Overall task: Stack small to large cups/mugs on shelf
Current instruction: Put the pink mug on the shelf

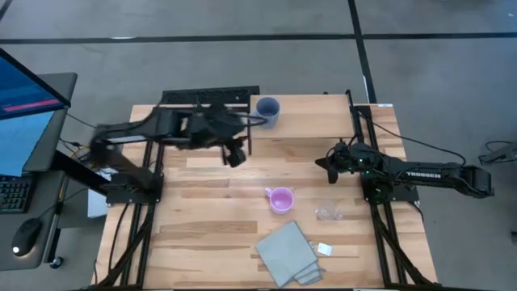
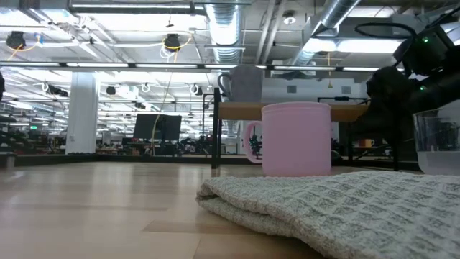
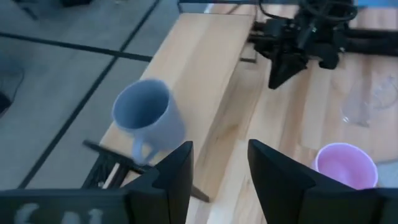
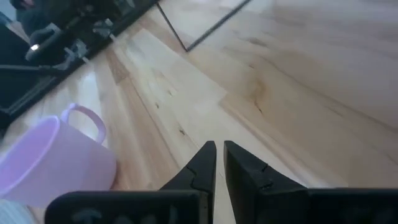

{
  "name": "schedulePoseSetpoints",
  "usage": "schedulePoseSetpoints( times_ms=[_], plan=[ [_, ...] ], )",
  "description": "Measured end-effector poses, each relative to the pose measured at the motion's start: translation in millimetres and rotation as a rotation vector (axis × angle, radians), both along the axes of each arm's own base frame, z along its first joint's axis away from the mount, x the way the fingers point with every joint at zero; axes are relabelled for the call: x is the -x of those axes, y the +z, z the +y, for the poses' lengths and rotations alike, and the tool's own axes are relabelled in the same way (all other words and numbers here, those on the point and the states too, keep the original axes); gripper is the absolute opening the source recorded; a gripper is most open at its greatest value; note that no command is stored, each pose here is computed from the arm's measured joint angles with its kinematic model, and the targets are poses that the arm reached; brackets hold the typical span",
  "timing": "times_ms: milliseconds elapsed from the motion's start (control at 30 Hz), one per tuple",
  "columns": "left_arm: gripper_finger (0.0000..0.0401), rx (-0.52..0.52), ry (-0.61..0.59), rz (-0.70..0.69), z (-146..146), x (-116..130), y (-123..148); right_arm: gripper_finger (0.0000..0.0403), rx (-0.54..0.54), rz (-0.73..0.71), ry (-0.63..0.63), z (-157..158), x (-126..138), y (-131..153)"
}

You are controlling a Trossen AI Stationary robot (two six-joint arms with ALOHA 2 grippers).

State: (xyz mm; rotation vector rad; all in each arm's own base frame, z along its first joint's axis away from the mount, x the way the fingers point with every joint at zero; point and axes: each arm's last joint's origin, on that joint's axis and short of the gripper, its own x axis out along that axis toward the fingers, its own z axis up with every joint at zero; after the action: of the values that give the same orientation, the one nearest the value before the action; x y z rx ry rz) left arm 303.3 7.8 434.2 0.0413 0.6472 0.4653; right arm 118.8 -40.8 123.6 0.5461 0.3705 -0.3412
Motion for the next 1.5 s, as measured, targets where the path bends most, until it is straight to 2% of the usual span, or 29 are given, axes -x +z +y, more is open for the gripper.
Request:
schedulePoseSetpoints(
  times_ms=[200, 367, 533, 667, 833, 933, 1033, 1300, 1500],
  plan=[
    [0.0133, 0.004, 0.064, -0.247, -2, 59, -31, 0.0056, -0.02, -0.138, 0.001, -2, -7, 18],
    [0.0132, 0.049, 0.107, -0.382, 0, 101, -61, 0.0056, -0.027, -0.281, 0.191, 2, -17, 53],
    [0.0132, 0.088, 0.126, -0.438, 1, 130, -92, 0.006, 0.058, -0.38, 0.254, 9, -26, 94],
    [0.0132, 0.095, 0.124, -0.464, 1, 143, -114, 0.0085, 0.108, -0.413, 0.284, 14, -35, 121],
    [0.0132, 0.1, 0.118, -0.458, 2, 151, -141, 0.0147, 0.109, -0.353, 0.332, 19, -54, 137],
    [0.0132, 0.111, 0.094, -0.465, 1, 153, -157, 0.0184, 0.15, -0.305, 0.379, 22, -68, 139],
    [0.0132, 0.108, 0.09, -0.473, 1, 155, -172, 0.0206, 0.175, -0.24, 0.427, 26, -82, 140],
    [0.0132, 0.107, 0.1, -0.491, 2, 166, -199, 0.02, 0.185, 0.011, 0.541, 37, -116, 144],
    [0.0132, 0.112, 0.104, -0.494, 2, 170, -205, 0.018, 0.168, 0.11, 0.586, 43, -142, 140]
  ],
)
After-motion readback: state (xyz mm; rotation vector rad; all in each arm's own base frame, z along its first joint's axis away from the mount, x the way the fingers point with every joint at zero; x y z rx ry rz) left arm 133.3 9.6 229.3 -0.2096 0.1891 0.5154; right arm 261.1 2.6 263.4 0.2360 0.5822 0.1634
